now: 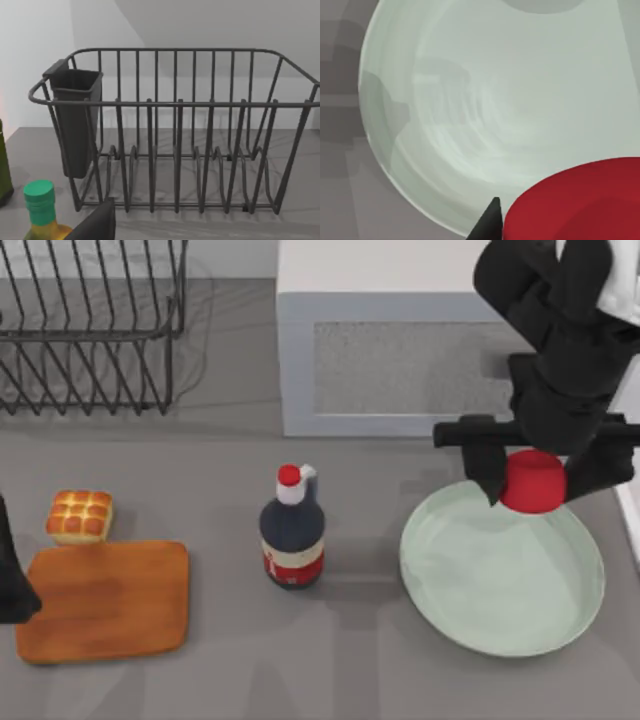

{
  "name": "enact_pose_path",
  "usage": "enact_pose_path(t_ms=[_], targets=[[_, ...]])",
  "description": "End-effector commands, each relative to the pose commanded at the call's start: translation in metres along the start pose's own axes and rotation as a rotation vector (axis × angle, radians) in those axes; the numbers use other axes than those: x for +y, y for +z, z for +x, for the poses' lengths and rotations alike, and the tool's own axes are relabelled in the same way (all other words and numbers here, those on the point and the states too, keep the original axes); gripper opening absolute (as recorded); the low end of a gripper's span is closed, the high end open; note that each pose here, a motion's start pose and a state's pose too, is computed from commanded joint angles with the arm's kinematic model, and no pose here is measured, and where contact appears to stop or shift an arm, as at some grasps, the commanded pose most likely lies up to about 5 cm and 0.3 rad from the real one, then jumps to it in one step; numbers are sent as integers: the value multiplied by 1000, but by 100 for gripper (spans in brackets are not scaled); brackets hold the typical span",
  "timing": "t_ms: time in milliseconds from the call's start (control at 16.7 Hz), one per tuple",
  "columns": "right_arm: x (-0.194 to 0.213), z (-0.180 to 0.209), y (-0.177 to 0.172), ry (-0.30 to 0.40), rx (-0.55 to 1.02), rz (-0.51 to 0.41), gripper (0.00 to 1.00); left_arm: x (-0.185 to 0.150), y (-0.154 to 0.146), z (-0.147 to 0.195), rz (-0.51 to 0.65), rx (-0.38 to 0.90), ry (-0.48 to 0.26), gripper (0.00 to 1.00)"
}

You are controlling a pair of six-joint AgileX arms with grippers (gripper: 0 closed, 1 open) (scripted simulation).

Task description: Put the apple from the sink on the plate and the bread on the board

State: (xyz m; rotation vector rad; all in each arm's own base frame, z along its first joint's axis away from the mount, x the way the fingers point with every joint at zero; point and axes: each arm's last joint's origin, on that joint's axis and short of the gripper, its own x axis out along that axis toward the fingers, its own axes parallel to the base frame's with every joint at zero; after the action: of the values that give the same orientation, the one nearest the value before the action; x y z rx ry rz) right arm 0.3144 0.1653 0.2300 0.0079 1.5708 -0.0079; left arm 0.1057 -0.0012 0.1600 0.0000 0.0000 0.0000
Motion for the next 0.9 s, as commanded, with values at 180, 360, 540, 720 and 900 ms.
enact_pose_path(t_ms=[180,360,540,720,900], targets=[[0,0,0,0,0,0,0,0,0,0,0,0,0,100],[0,0,0,0,0,0,23,0,0,0,0,0,0,100],[0,0,0,0,0,0,45,0,0,0,0,0,0,100],[0,0,0,0,0,0,68,0,0,0,0,0,0,100],[0,0,0,0,0,0,90,0,0,0,0,0,0,100]])
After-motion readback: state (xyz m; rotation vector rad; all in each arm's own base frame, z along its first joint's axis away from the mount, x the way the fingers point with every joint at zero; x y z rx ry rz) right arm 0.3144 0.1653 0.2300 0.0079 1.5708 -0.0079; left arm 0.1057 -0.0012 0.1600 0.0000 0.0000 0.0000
